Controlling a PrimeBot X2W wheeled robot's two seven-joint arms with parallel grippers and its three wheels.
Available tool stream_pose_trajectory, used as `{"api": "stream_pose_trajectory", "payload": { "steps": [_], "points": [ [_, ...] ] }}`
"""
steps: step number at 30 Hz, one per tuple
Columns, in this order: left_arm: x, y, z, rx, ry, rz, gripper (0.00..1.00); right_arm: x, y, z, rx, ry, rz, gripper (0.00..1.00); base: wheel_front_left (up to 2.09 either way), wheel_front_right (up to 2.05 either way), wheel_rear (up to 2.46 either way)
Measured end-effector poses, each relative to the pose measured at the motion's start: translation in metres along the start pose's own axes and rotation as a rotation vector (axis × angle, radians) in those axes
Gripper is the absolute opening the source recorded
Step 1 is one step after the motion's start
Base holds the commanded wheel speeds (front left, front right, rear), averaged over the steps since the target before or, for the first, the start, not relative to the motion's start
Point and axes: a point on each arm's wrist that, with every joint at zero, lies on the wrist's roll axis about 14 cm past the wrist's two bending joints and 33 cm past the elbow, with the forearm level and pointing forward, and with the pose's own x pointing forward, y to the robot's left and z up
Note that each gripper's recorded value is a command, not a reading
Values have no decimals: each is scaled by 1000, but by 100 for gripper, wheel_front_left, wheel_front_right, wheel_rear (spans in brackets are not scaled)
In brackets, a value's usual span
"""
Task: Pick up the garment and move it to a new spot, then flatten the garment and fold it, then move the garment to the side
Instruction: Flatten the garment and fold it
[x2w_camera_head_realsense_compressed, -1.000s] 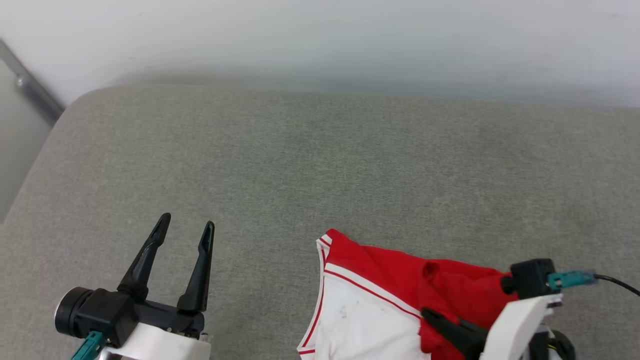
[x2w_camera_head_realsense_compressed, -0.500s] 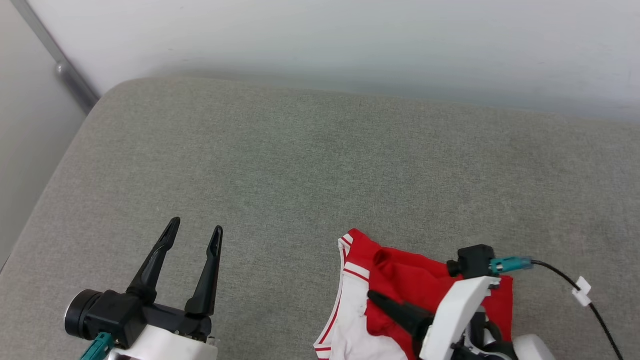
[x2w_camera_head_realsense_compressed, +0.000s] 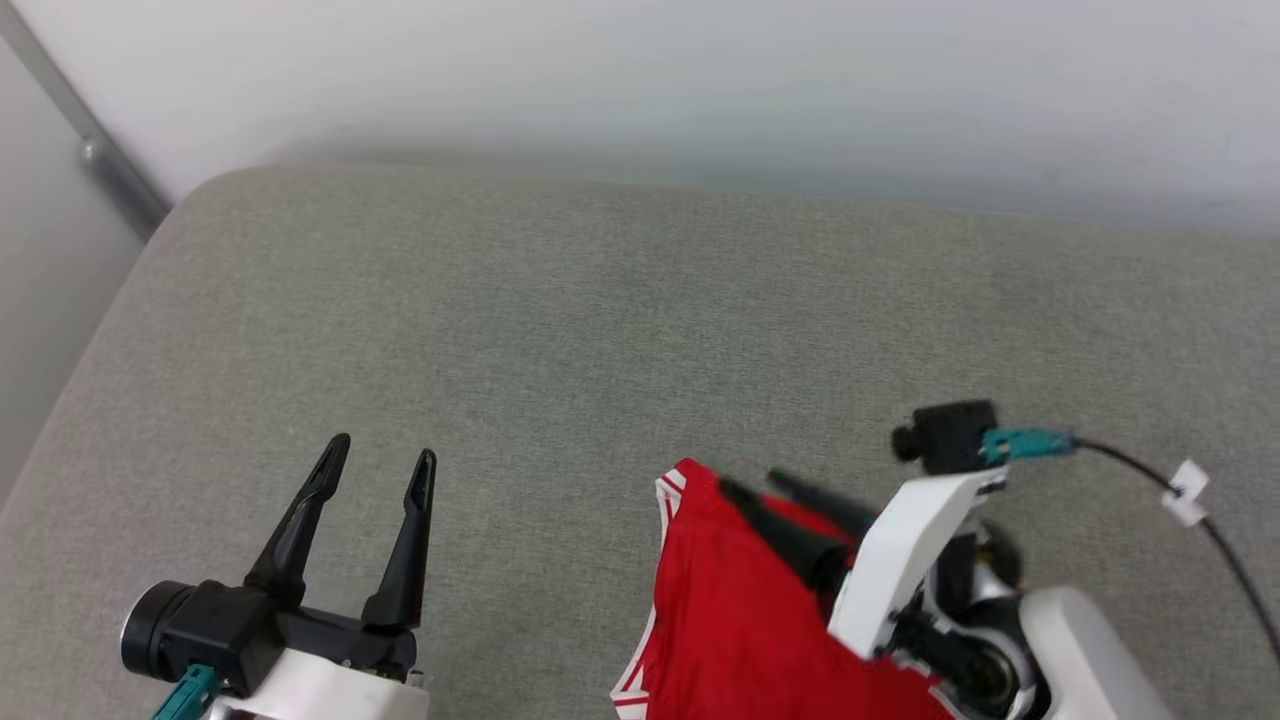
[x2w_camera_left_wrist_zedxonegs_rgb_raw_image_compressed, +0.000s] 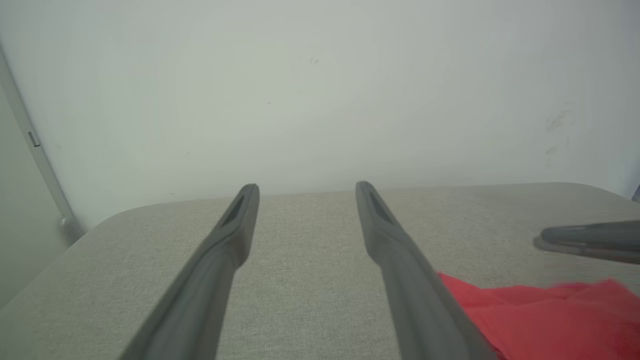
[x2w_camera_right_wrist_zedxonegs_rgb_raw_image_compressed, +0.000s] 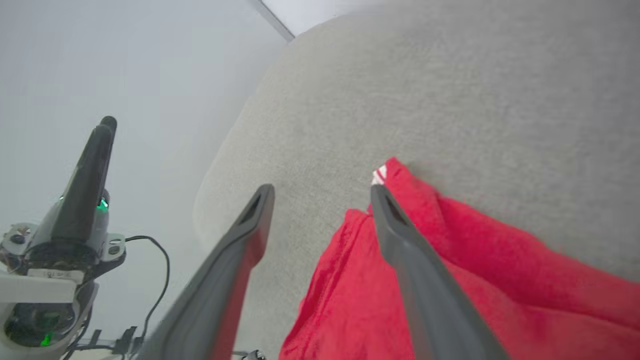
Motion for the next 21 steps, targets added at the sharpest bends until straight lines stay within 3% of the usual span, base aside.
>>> {"api": "stream_pose_trajectory", "payload": {
  "steps": [7, 12, 21],
  "points": [
    [8, -11, -1, -15, -7, -33, 100, -42, -45, 86, -464, -220, -293, 100, 0, 0, 0],
    [15, -22, -3, -35, -9, -60, 100, -96, -83, 135, -673, -376, -486, 100, 0, 0, 0],
    [22, -32, -6, -43, -7, -87, 100, -164, -106, 149, -739, -581, -608, 100, 0, 0, 0]
  ]
}}
